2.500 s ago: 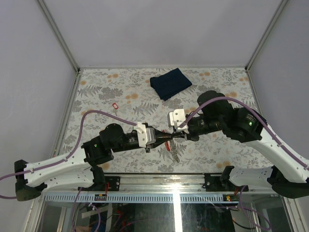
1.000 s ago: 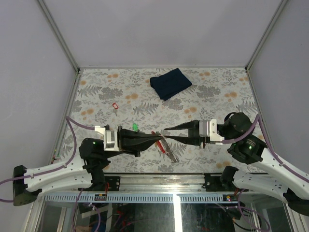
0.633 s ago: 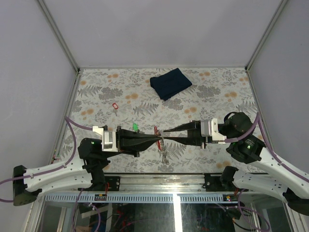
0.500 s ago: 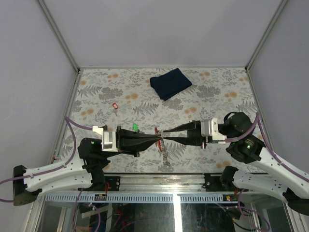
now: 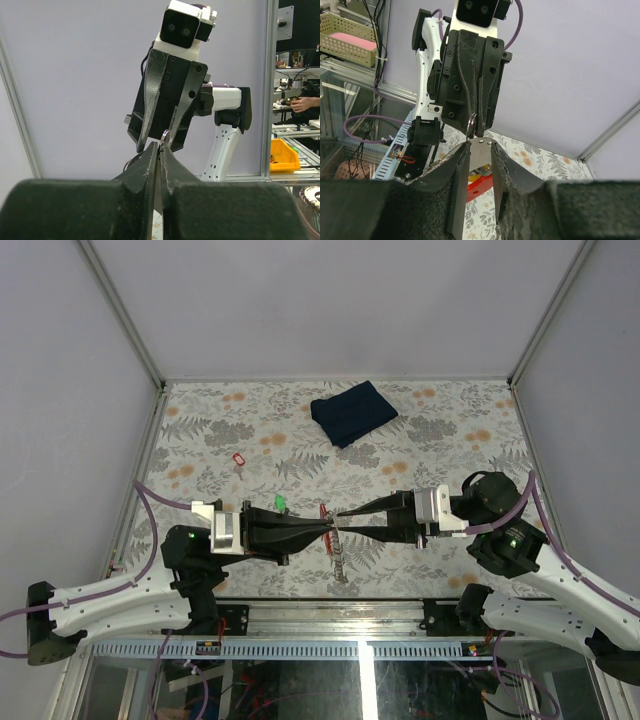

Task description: Put the keys on the keyring

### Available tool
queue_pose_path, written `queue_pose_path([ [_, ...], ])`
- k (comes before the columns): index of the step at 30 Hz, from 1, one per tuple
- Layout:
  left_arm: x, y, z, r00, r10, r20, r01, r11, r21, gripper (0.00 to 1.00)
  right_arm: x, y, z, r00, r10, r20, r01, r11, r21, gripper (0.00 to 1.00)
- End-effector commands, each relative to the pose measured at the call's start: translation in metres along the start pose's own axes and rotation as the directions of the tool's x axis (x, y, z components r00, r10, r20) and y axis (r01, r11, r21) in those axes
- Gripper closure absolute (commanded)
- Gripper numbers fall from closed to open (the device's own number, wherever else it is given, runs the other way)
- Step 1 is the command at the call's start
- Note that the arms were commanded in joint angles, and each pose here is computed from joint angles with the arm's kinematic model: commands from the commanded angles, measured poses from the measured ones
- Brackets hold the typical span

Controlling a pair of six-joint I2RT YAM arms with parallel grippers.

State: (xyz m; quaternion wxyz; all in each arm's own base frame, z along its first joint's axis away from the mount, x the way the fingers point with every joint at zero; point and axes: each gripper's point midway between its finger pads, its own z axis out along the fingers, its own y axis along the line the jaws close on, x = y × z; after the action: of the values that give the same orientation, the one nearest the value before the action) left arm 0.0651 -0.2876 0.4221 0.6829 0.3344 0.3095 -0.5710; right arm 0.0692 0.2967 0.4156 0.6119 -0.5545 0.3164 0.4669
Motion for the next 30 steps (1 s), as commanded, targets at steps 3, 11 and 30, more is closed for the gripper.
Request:
queue_pose_path([
  [3,-0.0268,0.0038,0.007,0.997,0.036,0.075,-0.035,0.999,-0.016,1.0,-0.0155,0.0042,-0.0002,0.998,-0.035,0.052,0.037,0.999,-0.022,0.69],
  [11,-0.0284,0.0032,0.0064,0.996,0.037,0.077,-0.036,0.999,-0.015,1.0,-0.0123,0.0014,-0.0036,0.998,-0.053,0.033,0.052,0.999,0.003,0.68],
  [30,-0.0294,0.0047,0.0054,0.996,0.044,0.073,-0.042,0.999,-0.023,1.0,-0.0144,0.0016,-0.007,0.998,-0.061,0.025,0.061,0.998,0.011,0.7],
])
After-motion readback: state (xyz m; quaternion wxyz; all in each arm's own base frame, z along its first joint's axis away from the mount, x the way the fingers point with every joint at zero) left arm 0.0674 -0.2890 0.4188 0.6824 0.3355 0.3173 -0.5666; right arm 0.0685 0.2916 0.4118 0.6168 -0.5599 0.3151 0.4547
